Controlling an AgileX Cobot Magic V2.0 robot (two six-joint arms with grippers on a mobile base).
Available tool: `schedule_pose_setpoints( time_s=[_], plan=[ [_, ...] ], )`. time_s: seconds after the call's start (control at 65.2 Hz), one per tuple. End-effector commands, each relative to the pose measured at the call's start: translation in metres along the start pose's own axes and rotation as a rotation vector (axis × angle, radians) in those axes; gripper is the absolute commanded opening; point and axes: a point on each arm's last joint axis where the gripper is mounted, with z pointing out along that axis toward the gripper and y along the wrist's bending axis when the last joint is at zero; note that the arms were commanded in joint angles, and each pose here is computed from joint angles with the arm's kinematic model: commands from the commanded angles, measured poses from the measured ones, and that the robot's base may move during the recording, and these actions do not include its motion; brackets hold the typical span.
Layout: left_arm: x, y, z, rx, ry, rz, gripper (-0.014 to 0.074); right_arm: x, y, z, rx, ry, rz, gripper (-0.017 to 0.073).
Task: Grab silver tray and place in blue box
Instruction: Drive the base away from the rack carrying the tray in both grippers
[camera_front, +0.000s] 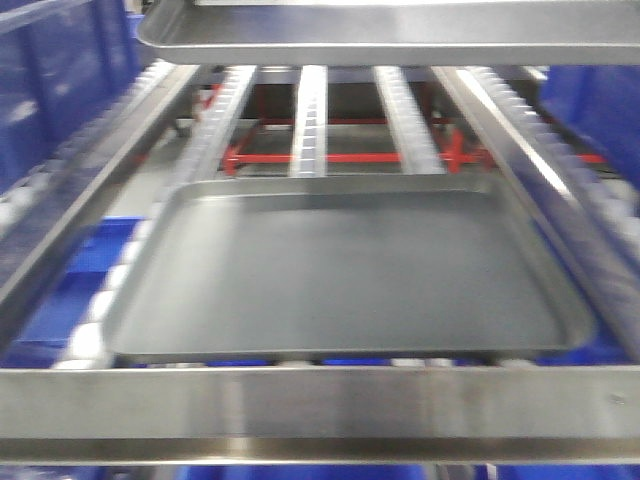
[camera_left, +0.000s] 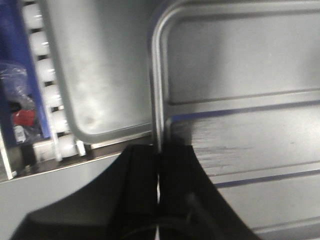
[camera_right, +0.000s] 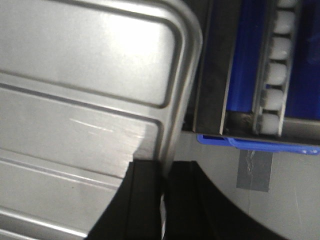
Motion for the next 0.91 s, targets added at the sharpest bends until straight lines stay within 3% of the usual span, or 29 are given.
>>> schedule_pose_setpoints(
  time_s=[0.0, 0.89],
  plan=[
    [-0.0002, 0.0046, -0.0195, -0.018, -0.032, 0.033, -0.0097, -0.0062, -0.0045, -0.0148, 0.013, -0.089, -0.038, 0.0057],
    [-0.0003, 0.0044, -0.0188, -0.019, -0.031, 0.033, -0.0097, -0.0062, -0.0045, -0.0148, 0.013, -0.089, -0.038, 0.0057]
  ],
)
